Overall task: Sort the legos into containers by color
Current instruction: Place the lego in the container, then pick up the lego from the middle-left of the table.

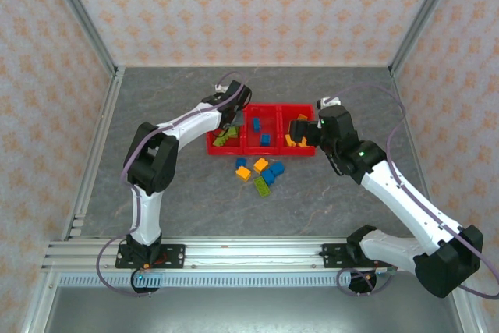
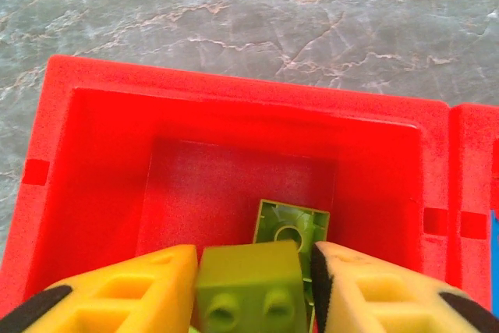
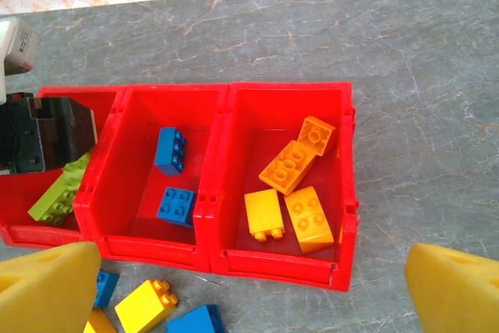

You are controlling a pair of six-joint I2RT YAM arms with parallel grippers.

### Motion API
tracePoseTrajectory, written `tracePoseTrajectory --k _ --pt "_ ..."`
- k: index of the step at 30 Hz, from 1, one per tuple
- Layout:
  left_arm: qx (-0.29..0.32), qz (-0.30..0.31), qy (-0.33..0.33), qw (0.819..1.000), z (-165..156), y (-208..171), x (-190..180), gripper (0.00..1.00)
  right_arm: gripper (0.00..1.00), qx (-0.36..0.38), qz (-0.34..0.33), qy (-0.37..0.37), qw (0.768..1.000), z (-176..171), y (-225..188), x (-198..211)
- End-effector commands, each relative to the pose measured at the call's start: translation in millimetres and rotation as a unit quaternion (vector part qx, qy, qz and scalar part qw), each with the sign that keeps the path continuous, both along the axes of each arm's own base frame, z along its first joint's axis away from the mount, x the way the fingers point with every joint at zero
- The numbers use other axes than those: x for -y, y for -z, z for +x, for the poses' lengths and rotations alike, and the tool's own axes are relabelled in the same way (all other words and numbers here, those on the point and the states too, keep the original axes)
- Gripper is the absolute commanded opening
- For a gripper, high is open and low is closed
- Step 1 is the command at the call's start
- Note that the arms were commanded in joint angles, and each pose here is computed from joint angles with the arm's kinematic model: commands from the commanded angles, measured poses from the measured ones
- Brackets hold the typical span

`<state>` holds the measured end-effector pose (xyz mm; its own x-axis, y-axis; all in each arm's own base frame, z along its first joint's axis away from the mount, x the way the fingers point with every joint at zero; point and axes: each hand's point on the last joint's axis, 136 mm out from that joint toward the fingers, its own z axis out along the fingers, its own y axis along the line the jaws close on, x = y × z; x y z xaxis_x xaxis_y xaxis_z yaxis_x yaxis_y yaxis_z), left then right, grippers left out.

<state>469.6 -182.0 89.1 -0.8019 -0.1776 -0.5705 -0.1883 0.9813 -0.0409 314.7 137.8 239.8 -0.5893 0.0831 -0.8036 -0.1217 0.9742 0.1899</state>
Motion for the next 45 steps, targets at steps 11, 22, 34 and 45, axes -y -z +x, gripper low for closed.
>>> tracePoseTrajectory --k 11,22,34,45 --pt "0.062 -0.061 0.012 0.996 -9.1 -51.0 3.8 0.57 1.00 0.011 -0.005 0.005 1.000 4.1 -6.7 0.1" --pt "0.092 -0.127 0.032 0.987 -76.9 -85.9 16.2 0.76 1.00 -0.004 0.001 0.000 1.000 9.9 0.5 -7.6" --pt "0.042 -0.184 0.019 0.982 -177.2 -34.9 79.0 0.99 1.00 -0.020 0.025 -0.020 0.999 15.7 7.0 -24.1" --pt "-0.015 -0.142 0.000 0.990 -214.7 18.2 130.2 0.90 0.99 -0.020 0.028 -0.018 0.999 9.8 10.0 -20.5"
